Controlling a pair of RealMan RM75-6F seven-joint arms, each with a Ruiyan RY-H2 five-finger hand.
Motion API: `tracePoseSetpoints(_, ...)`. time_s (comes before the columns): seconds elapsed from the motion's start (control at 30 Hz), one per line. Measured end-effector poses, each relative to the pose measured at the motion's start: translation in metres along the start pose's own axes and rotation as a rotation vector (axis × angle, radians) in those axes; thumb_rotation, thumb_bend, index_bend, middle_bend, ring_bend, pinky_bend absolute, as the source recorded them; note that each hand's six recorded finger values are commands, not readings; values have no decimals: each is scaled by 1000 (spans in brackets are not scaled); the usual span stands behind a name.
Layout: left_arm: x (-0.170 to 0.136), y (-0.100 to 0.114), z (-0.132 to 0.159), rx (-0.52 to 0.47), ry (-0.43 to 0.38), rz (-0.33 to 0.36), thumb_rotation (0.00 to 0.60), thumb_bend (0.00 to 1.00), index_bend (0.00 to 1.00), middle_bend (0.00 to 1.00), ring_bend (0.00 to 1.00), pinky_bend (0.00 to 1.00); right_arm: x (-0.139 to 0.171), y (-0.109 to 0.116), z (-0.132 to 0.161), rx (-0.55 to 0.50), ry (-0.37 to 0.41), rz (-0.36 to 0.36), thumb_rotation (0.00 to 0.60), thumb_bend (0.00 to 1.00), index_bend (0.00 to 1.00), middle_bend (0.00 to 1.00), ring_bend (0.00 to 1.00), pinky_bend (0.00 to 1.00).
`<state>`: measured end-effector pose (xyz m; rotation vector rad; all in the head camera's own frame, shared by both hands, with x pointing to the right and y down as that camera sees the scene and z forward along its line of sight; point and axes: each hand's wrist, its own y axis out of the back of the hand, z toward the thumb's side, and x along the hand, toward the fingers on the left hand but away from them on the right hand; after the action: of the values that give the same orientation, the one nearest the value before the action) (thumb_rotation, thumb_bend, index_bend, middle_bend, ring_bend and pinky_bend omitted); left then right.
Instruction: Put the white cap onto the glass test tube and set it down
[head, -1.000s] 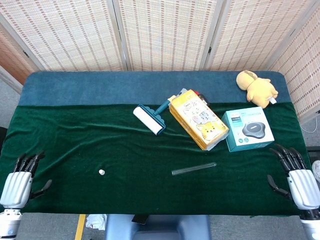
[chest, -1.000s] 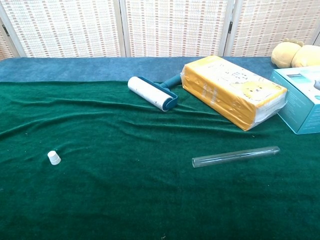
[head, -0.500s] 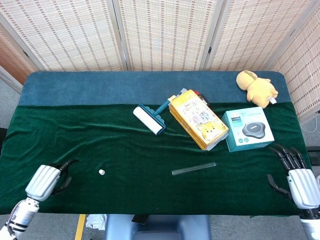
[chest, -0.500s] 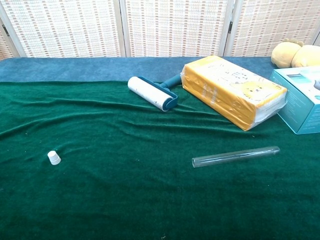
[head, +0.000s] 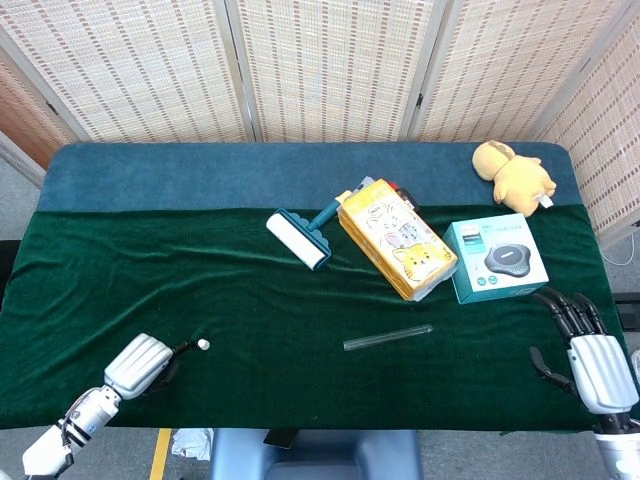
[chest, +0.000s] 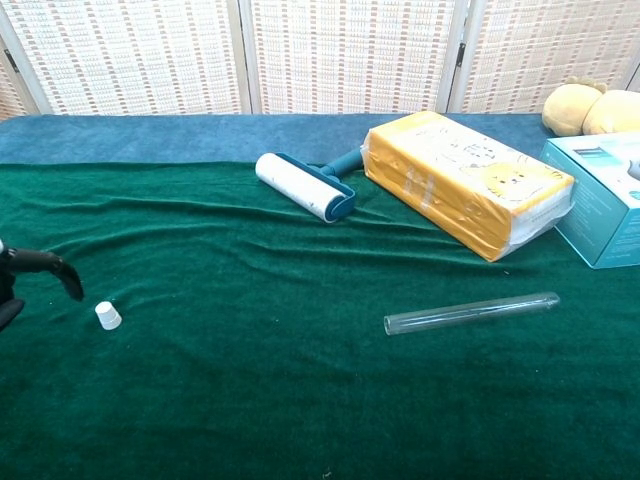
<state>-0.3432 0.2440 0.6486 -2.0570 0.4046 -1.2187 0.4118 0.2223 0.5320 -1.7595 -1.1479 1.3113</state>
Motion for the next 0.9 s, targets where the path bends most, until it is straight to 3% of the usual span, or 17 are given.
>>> tracePoseSetpoints(0.53,28,-18,18,39,-19,-58,600,784,244,990,816,720,-1,-3,-2,-5,-6,6,600,461,116,127,136,52)
tracePoseSetpoints(0.9,28,-28,2,59,56,-94,600,784,284,990,816,720,-1,-4,-4,-9,-13,7,600,461,116,127,136,52)
